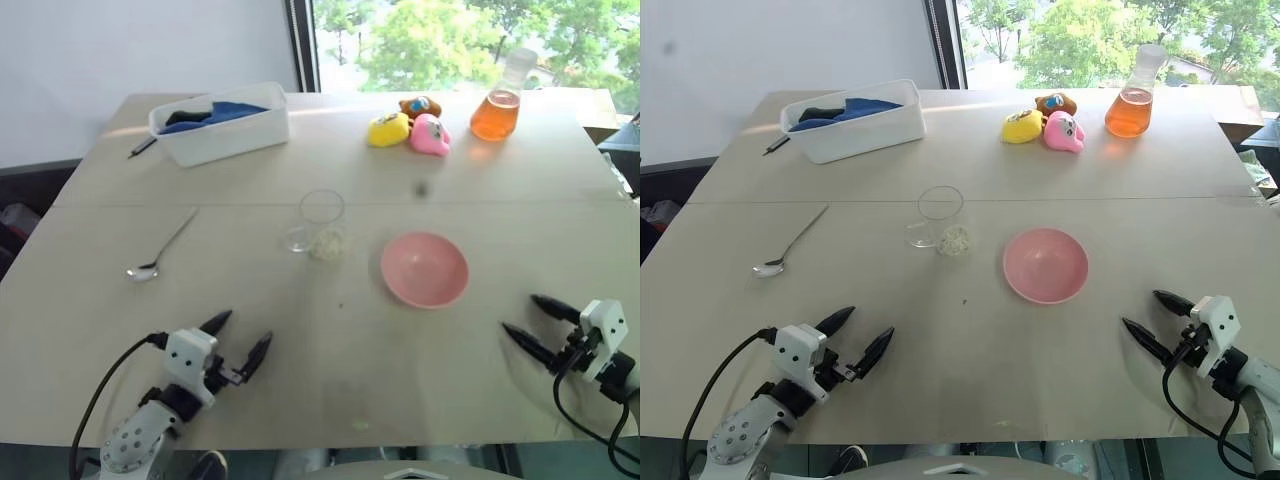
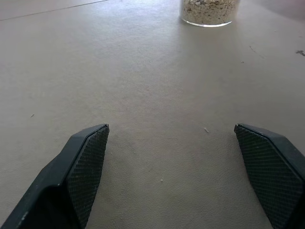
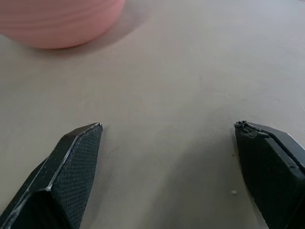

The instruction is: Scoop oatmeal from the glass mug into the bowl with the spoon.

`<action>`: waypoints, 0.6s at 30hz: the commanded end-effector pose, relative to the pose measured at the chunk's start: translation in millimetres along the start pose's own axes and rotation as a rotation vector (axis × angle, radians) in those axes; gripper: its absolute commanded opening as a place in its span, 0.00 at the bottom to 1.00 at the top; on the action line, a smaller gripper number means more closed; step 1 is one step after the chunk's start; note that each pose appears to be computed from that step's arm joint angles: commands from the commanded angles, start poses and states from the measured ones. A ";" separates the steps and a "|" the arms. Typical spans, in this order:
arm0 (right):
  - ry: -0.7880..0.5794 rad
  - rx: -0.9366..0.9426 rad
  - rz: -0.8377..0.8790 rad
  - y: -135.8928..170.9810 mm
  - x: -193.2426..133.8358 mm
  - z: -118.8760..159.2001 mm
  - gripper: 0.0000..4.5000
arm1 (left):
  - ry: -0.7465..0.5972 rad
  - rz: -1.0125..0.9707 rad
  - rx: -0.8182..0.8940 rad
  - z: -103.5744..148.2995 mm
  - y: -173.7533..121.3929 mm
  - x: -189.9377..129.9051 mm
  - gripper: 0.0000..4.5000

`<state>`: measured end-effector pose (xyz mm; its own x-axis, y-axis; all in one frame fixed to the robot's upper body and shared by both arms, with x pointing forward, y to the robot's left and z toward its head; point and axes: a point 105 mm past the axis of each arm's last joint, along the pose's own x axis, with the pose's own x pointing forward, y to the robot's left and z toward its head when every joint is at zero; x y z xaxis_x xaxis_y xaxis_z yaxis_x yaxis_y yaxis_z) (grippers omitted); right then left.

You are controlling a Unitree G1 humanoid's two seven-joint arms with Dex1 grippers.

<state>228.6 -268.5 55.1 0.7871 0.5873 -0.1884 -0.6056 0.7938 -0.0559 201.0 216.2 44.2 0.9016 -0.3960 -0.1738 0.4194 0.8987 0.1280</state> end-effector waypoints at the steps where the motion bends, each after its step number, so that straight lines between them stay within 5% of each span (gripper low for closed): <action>1: 0.052 0.039 0.064 10.3 -2.3 -11.2 1.00 | 0.142 -0.023 -0.039 -30.6 -5.3 -10.3 0.98; 18: 0.043 0.030 0.099 19.0 1.8 -5.1 1.00 | 0.119 -0.014 -0.035 -31.4 -0.7 -5.6 0.98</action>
<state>222.7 -257.1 56.0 0.7338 0.6463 -0.2093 -0.6664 0.7447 -0.0369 205.0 218.8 44.0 0.9020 -0.3983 -0.1667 0.4207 0.8977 0.1308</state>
